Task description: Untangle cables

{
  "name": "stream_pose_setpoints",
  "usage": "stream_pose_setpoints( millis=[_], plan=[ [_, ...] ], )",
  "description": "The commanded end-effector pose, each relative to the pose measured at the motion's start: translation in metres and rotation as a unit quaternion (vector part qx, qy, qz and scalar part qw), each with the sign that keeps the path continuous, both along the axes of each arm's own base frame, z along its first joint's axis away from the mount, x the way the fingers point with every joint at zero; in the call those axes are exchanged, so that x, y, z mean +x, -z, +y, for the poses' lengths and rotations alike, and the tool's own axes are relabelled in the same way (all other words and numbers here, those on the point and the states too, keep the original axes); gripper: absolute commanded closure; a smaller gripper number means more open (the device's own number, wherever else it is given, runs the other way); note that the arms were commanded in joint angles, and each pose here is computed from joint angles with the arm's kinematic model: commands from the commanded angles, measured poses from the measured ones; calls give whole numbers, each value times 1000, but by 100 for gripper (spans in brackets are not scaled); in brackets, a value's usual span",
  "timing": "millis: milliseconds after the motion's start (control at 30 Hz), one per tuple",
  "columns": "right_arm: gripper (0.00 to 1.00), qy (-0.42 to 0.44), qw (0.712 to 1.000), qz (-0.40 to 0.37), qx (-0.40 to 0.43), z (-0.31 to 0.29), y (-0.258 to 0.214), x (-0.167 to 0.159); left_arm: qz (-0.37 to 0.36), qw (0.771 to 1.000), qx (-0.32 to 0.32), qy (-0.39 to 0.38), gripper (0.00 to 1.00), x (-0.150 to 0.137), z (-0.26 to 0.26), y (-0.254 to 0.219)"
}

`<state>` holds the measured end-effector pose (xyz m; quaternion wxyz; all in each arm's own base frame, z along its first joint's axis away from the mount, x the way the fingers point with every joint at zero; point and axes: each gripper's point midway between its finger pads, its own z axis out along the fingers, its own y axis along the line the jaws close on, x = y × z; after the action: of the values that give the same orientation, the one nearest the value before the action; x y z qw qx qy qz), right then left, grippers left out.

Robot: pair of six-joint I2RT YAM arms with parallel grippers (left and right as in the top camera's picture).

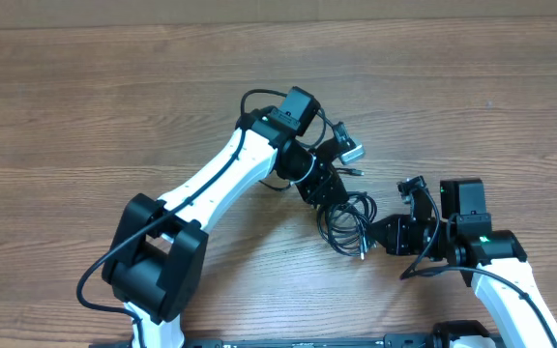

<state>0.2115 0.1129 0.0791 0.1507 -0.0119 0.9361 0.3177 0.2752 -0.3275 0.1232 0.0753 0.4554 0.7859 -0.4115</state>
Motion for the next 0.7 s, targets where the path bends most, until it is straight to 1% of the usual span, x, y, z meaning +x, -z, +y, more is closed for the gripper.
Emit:
stream_pose_setpoints(
  millis=[0, 67, 133, 167, 233, 267, 300, 333, 400, 433, 467, 533, 667],
  plan=[
    [96, 92, 992, 59, -57, -24, 11, -1, 2, 999, -26, -27, 96, 23, 10, -11],
    [96, 173, 971, 116, -117, -50, 26, -13, 5, 999, -25, -45, 96, 34, 21, -11],
    [96, 236, 948, 149, -155, -68, 33, -22, 7, 998, -24, -60, 96, 42, 31, -11],
    [96, 259, 939, 158, -162, -73, 35, -23, 10, 997, -24, -68, 96, 45, 36, -11],
    [96, 275, 934, 160, -161, -75, 35, -22, 19, 996, -21, -84, 96, 50, 42, -11],
    [96, 279, 935, 158, -153, -73, 34, -19, 25, 996, -22, -87, 96, 50, 45, -11],
    [92, 276, 938, 154, -141, -69, 32, -16, 29, 996, -23, -87, 96, 49, 45, -12],
    [84, 264, 946, 144, -122, -62, 29, -10, 33, 995, -21, -87, 96, 48, 45, -11],
    [64, 233, 961, 123, -91, -49, 23, -2, 33, 996, -19, -81, 96, 45, 45, -11],
    [56, 211, 969, 108, -73, -42, 19, 3, 31, 996, -20, -77, 96, 43, 43, -11],
    [52, 195, 974, 95, -59, -36, 15, 7, 31, 997, -20, -74, 96, 42, 41, -11],
    [51, 167, 983, 70, -31, -25, 7, 15, 28, 997, -21, -66, 96, 38, 37, -11],
    [54, 132, 991, 32, 2, -13, -5, 26, 28, 998, -21, -54, 96, 31, 30, -11]
  ],
)
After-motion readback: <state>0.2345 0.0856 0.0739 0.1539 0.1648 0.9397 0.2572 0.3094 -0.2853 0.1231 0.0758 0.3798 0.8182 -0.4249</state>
